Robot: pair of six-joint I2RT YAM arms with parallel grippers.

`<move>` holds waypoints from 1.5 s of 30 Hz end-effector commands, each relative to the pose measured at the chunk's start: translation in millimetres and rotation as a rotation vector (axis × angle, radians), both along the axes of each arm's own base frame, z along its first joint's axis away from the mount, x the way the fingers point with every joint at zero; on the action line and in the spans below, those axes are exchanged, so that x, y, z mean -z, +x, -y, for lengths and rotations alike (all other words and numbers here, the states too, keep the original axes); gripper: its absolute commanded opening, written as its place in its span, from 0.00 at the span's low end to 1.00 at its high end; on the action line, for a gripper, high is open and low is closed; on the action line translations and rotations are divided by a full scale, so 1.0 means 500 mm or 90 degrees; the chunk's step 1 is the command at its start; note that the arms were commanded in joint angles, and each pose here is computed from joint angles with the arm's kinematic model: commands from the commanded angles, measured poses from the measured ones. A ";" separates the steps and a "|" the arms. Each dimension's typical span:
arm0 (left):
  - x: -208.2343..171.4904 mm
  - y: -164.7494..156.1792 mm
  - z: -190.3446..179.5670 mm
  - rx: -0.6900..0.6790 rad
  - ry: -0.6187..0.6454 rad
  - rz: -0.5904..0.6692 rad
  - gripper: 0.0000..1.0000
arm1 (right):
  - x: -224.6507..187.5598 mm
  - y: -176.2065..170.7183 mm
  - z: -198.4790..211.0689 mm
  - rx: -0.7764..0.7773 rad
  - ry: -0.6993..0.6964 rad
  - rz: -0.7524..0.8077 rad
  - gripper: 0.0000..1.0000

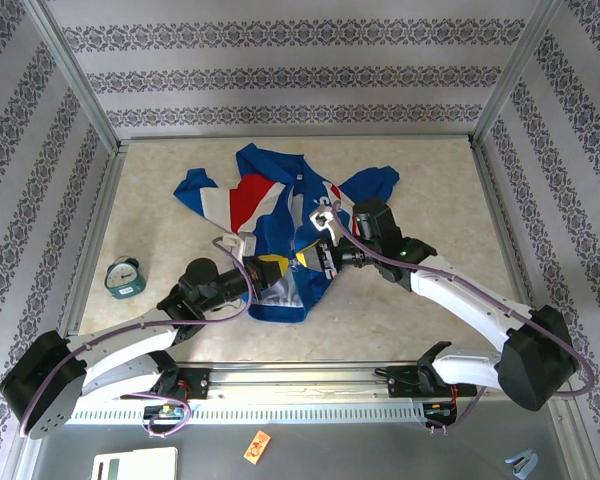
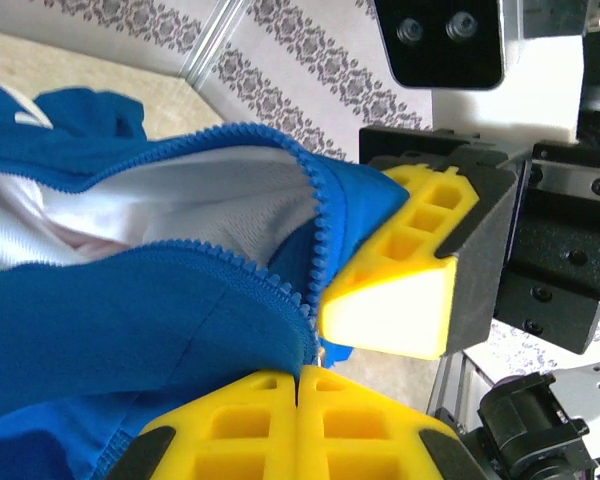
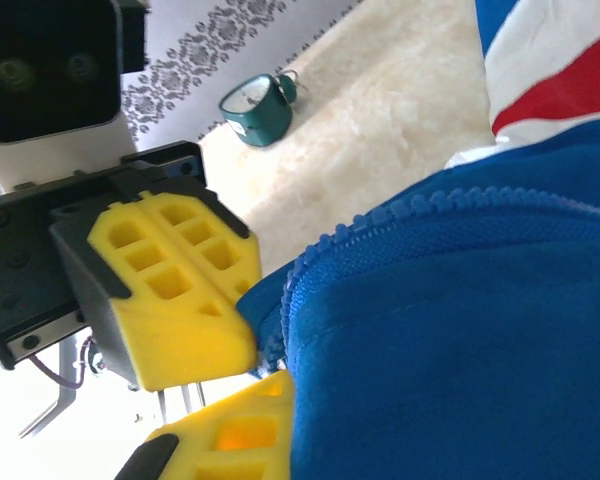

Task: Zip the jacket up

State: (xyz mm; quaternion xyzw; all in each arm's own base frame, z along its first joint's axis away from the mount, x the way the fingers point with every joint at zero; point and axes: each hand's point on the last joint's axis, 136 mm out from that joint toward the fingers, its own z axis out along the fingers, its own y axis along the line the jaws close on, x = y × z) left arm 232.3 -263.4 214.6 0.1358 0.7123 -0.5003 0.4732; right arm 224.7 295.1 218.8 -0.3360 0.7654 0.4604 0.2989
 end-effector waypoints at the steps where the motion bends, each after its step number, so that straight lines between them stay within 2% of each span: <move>1: -0.039 -0.001 -0.004 0.007 -0.033 0.054 0.00 | -0.036 -0.010 -0.003 -0.040 0.050 0.049 0.00; 12: -0.045 0.004 -0.013 0.002 -0.073 0.062 0.00 | -0.050 -0.004 0.001 -0.042 0.099 0.042 0.00; 32: -0.067 0.005 -0.009 0.024 -0.135 0.071 0.00 | -0.043 -0.007 -0.002 -0.048 0.108 0.022 0.00; 45: -0.071 0.007 -0.022 0.011 -0.144 0.065 0.00 | -0.032 -0.004 0.003 -0.036 0.102 0.021 0.00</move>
